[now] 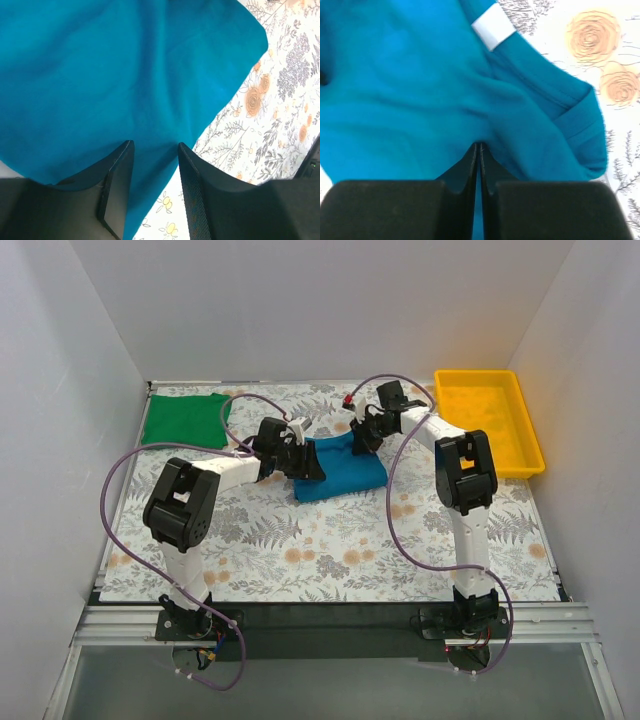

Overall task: Fold and stack the t-shirts
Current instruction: Fold the tshirt

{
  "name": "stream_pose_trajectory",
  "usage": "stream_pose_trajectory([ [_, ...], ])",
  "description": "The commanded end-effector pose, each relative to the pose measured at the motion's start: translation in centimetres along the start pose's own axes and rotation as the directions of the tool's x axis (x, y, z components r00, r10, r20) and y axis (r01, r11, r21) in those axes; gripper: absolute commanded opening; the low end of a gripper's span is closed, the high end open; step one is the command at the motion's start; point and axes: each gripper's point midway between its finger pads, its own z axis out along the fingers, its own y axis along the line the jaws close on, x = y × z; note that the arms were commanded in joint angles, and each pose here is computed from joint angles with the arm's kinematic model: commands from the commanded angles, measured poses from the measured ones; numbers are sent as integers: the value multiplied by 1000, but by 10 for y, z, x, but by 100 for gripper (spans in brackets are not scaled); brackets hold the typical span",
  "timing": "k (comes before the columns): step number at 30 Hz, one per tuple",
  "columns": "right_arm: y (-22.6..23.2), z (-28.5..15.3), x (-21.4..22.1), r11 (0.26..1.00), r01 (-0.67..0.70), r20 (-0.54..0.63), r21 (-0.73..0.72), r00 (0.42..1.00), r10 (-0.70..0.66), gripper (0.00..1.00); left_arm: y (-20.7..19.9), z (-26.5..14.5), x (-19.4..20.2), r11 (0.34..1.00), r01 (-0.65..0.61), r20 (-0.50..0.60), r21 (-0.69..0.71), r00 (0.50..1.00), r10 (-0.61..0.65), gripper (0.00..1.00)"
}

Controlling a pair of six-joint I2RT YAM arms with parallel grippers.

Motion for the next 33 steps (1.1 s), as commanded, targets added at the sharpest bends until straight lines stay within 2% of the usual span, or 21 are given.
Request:
stream_pose_trajectory([
  [1,-21,-7,-28,996,-19,26,91,1000,17,8,-12,-9,-2,999,-7,8,52,1000,6,39],
  [5,-58,-6,-39,968,-69,27,241,998,64,3,-4,-5,8,999,2,-11,37,1000,-1,39],
  [11,-88,-9,-62,932,-88,75,351,995,65,4,10,-2,23,1000,11,-56,-16,998,-12,38],
  [15,-96,-12,-61,922,-86,70,378,995,64,8,17,-5,11,997,-10,-9,-71,1000,10,39],
  [18,-79,-30,-63,951,-30,81,307,997,6,14,22,-12,-21,992,-13,89,-128,996,25,42],
  [20,-57,-53,-81,971,25,137,236,989,-59,19,21,-13,-53,991,0,165,-131,986,21,43],
  [21,-50,-57,-70,980,13,137,200,990,-41,23,26,-12,-60,991,17,176,-133,984,7,44],
  [22,-39,-73,-81,982,54,168,179,982,-84,25,26,-10,-68,992,26,183,-125,983,-3,44],
  [23,-22,-75,-82,992,72,205,99,975,-91,26,28,-4,-77,993,37,185,-113,983,-15,44],
  [25,-2,-80,-73,996,82,214,37,973,-88,27,31,2,-87,993,67,195,-95,980,-47,44],
  [29,22,-68,-60,995,8,220,-96,975,14,27,44,25,-83,986,138,154,-89,980,-123,44],
  [33,22,-48,-48,989,-75,180,-130,979,98,26,44,35,-86,982,182,144,-55,974,-173,41],
])
